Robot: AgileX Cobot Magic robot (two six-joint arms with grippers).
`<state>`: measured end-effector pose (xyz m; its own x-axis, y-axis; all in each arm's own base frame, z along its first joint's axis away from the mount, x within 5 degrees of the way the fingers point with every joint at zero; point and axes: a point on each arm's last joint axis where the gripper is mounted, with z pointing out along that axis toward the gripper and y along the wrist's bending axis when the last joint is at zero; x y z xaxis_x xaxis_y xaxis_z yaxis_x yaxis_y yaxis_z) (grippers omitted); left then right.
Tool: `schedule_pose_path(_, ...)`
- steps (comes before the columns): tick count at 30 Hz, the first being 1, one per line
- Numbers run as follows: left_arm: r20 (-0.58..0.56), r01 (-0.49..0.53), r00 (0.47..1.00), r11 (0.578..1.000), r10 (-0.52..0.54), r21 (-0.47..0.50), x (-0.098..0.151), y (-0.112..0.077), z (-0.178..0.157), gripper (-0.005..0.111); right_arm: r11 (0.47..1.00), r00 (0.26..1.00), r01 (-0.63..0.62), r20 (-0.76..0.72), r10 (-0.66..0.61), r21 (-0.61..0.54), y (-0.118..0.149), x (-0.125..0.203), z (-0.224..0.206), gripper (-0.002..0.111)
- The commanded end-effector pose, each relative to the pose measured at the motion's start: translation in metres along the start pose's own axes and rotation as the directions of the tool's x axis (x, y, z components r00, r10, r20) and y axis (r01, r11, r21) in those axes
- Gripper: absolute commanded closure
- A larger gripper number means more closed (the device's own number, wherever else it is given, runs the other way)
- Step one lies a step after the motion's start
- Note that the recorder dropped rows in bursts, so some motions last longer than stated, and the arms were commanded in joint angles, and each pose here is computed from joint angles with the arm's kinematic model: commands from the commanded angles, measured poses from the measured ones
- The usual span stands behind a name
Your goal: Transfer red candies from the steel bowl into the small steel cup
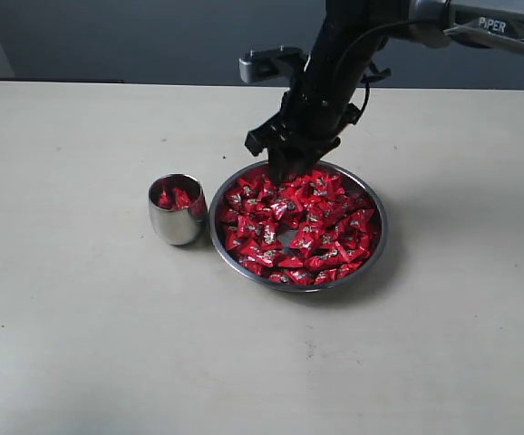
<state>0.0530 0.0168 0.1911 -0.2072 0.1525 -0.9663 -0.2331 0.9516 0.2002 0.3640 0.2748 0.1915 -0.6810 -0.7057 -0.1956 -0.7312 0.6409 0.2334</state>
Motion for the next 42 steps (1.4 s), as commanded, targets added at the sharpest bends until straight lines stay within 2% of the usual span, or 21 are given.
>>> schedule_pose_path(1, 0.016, -0.001, 1.000, 1.000, 0.001, 0.001, -0.001, 0.000, 0.000, 0.106, 0.998, 1.000, 0.000, -0.022, 0.002, 0.060, -0.009, 0.011, 0.016, 0.056)
schedule_pose_path(4, 0.016, -0.001, 1.000, 1.000, 0.001, 0.001, -0.001, 0.000, 0.000, 0.106, 0.998, 1.000, -0.001, -0.021, 0.003, 0.069, -0.010, 0.013, 0.020, 0.051)
schedule_pose_path(16, 0.016, -0.001, 1.000, 1.000, 0.001, 0.001, -0.001, 0.000, 0.000, 0.106, 0.996, 0.997, -0.079, 0.017, 0.078, 0.047, -0.019, 0.008, 0.055, 0.052)
schedule_pose_path(18, 0.016, -0.001, 1.000, 1.000, 0.001, 0.001, -0.001, 0.000, 0.000, 0.106, 0.994, 0.995, -0.096, 0.030, 0.095, 0.047, -0.020, 0.007, 0.057, 0.058)
schedule_pose_path(21, 0.016, -0.001, 1.000, 1.000, 0.001, 0.001, -0.001, 0.000, 0.000, 0.106, 0.993, 0.994, -0.101, 0.039, 0.100, 0.052, -0.021, 0.006, 0.057, 0.083)
schedule_pose_path(22, 0.016, -0.001, 1.000, 1.000, 0.001, 0.001, -0.001, 0.000, 0.000, 0.106, 0.994, 0.995, -0.098, 0.030, 0.097, 0.058, -0.021, 0.007, 0.057, 0.097)
schedule_pose_path(23, 0.016, -0.001, 1.000, 1.000, 0.001, 0.001, -0.001, 0.000, 0.000, 0.106, 0.993, 0.995, -0.096, 0.023, 0.095, 0.061, -0.021, 0.007, 0.056, 0.106)
schedule_pose_path(29, 0.016, -0.001, 1.000, 1.000, 0.001, 0.001, -0.001, 0.000, 0.000, 0.106, 0.991, 0.994, -0.099, 0.048, 0.095, 0.089, -0.015, 0.007, 0.026, 0.107)
schedule_pose_path(33, 0.016, -0.001, 1.000, 1.000, 0.001, 0.001, -0.001, 0.000, 0.000, 0.106, 0.993, 0.987, -0.111, 0.118, 0.105, 0.049, -0.004, 0.003, -0.001, 0.107)
schedule_pose_path(36, 0.016, -0.001, 1.000, 1.000, 0.001, 0.001, -0.001, 0.000, 0.000, 0.106, 0.993, 0.976, -0.045, 0.207, 0.067, -0.110, 0.023, -0.005, -0.017, 0.109)
schedule_pose_path(38, 0.016, -0.001, 1.000, 1.000, 0.001, 0.001, -0.001, 0.000, 0.000, 0.106, 0.981, 0.966, 0.009, 0.254, 0.041, -0.193, 0.044, -0.012, -0.013, 0.109)
schedule_pose_path(42, 0.016, -0.001, 1.000, 1.000, 0.001, 0.001, -0.001, 0.000, 0.000, 0.106, 0.980, 0.961, 0.068, 0.276, -0.014, -0.189, 0.074, -0.020, 0.012, 0.109)
